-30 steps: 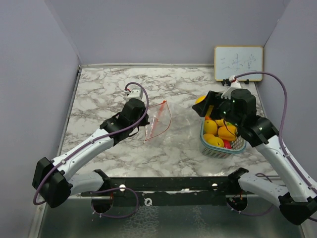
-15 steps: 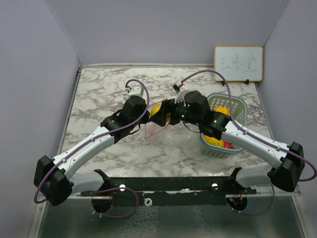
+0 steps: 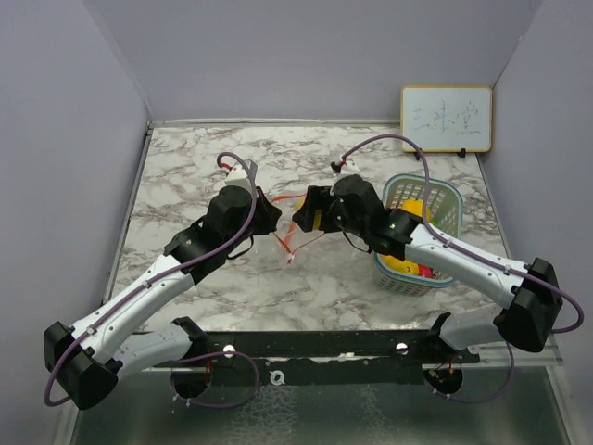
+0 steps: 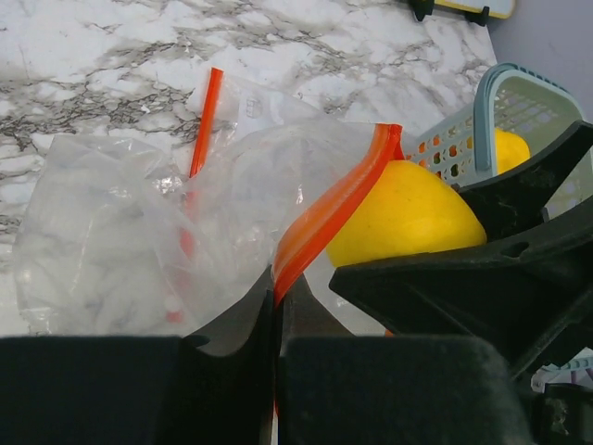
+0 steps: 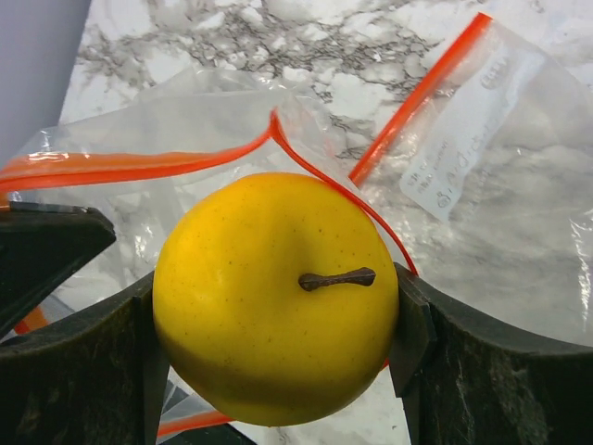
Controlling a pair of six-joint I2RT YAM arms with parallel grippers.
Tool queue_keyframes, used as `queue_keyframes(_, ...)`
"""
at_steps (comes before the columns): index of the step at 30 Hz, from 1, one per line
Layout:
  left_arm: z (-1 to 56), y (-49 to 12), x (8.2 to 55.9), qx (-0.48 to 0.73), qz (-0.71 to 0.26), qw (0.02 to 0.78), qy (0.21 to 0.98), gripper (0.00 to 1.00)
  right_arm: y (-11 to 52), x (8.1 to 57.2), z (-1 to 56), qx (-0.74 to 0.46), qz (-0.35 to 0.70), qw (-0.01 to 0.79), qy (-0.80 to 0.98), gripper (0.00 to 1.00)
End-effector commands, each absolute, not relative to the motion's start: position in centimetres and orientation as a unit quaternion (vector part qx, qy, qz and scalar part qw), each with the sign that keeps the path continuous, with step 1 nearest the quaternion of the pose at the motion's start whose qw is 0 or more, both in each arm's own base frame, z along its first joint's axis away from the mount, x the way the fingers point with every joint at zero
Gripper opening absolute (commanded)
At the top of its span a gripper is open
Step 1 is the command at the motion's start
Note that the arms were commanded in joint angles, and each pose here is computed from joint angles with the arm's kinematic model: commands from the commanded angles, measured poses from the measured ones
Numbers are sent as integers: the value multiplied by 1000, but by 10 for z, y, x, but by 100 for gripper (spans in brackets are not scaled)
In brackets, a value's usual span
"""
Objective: Place the food in the zip-top bag and seal the zipper
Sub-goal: Place the fake fruit in the zipper food storage bag, then pick up the fake fruit from the bin.
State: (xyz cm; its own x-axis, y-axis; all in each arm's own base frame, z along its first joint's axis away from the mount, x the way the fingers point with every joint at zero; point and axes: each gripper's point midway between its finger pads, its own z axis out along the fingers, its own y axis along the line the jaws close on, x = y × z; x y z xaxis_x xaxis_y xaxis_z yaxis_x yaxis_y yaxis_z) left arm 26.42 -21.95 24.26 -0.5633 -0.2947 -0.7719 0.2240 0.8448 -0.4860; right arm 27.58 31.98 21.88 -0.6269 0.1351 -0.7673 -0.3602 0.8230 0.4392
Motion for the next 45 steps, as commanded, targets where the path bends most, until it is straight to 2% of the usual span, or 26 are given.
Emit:
queue_keyframes(1,240,-222,260,-30,-299,466,832,0,301,281,224,-43,248,438,863,71)
queue_keyframes(2,238,-223,260,-31,-301,464,832,0,302,279,228,-49,254,440,860,89)
queue_keyframes(3,236,-225,260,-32,-304,462,833,0,303,277,232,-55,261,442,857,99)
queue_keyframes(4,233,-226,260,-32,-305,459,834,0,302,275,236,-59,265,443,854,100)
queue_keyframes(11,212,-230,262,-41,-305,445,841,0,277,265,252,-52,238,446,861,100)
queue_keyframes(18,214,-227,259,-42,-306,449,838,0,142,247,225,131,30,455,880,99)
queue_keyframes(23,217,-227,256,-37,-314,449,836,0,82,259,208,175,-34,439,880,100)
queue_keyframes(36,218,-230,254,-25,-316,446,837,0,32,312,161,198,-142,413,877,100)
queue_keyframes(45,215,-230,253,-21,-316,444,838,0,30,341,135,140,-121,447,875,100)
